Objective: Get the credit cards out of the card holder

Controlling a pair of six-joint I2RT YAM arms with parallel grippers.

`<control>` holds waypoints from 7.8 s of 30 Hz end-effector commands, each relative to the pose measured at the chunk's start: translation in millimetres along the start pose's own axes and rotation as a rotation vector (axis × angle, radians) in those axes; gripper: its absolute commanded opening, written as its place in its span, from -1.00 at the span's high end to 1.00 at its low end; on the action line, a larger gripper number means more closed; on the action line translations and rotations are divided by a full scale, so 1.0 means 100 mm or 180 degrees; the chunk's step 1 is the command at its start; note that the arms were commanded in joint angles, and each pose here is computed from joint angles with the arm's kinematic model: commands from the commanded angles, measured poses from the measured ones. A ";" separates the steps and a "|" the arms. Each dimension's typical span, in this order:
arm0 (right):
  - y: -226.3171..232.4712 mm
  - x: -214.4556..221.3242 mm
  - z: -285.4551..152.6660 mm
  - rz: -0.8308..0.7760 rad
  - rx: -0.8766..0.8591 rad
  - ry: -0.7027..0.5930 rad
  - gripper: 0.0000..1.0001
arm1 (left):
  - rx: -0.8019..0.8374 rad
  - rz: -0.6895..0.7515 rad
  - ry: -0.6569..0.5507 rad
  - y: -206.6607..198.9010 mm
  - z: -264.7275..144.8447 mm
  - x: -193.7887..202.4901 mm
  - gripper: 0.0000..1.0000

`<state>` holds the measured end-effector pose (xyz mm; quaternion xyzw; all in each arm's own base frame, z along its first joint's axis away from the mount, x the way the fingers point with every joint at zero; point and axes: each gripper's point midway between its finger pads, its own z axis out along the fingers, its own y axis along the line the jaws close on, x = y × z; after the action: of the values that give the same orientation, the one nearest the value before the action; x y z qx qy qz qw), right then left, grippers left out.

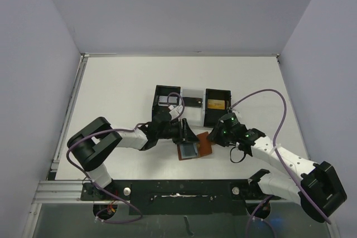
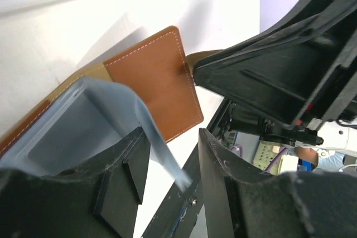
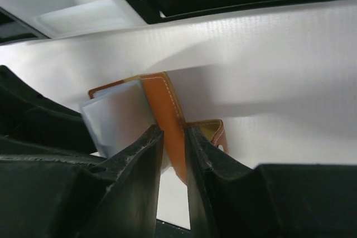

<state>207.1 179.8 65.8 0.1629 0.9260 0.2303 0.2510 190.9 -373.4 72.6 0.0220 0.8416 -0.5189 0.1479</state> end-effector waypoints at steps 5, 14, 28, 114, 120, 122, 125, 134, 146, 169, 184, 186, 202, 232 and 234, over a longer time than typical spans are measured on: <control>-0.17 0.23 0.16 -0.0014 0.0096 0.0308 0.57 | 0.0451 0.0149 0.0034 -0.30 0.15 -0.10 0.24; -0.07 0.29 0.13 0.0147 -0.0239 0.0301 0.63 | 0.0181 0.0074 0.0182 -0.08 0.25 0.08 0.25; 0.47 -0.05 -0.18 0.0012 -0.0752 0.0072 0.72 | -0.0438 0.0266 0.0121 0.22 0.18 0.13 0.56; 0.74 0.66 0.64 -0.0784 -0.0306 0.0741 0.09 | -0.0678 0.0216 -0.1542 0.16 -1.30 -0.45 -0.30; 0.55 0.65 0.66 -0.0750 -0.0053 0.0725 0.12 | -0.0623 0.0114 -0.1330 0.24 -1.18 -0.32 -0.27; 0.50 0.61 0.64 -0.0813 0.0133 0.0681 -0.10 | -0.0699 0.0022 -0.1403 0.29 -1.21 -0.34 -0.24; 0.51 0.61 0.63 -0.0970 0.0236 0.0623 -0.15 | -0.0855 -0.0186 -0.1586 0.42 -1.32 -0.35 -0.24; 0.56 0.58 0.67 -0.1354 0.0672 0.0511 -0.33 | -0.1196 -0.0279 -0.1865 0.59 -1.58 -0.40 -0.29; 0.52 0.63 0.71 -0.1511 0.1033 0.0524 -0.11 | -0.1213 -0.0171 -0.1802 0.55 -1.54 -0.44 -0.30; 0.51 0.60 0.74 -0.1517 0.1081 0.0519 -0.35 | -0.1140 -0.0087 -0.1739 0.49 -1.50 -0.43 -0.30; 0.77 0.68 0.73 -0.1276 0.0331 0.0623 0.00 | -0.0871 0.0005 -0.1609 0.35 -1.39 -0.41 -0.29; 0.84 0.69 0.72 -0.1139 0.0085 0.0649 -0.01 | -0.0782 0.0039 -0.1541 0.31 -1.34 -0.39 -0.30; 0.73 0.67 0.70 -0.0857 -0.0110 0.0681 -0.02 | -0.0248 0.0125 -0.1044 0.17 -1.01 -0.17 -0.22; 0.80 0.61 0.61 -0.0620 -0.0363 0.0635 -0.01 | -0.0062 -0.0030 -0.0546 0.25 -0.70 0.05 0.14; 0.81 0.60 0.61 -0.0624 -0.0371 0.0631 -0.01 | -0.0139 0.0006 -0.0499 0.30 -0.66 0.07 0.14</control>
<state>208.4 290.7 29.9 0.0325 0.9474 0.2559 0.1897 168.3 -289.9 59.1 -0.0480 0.8497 -0.4850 0.2015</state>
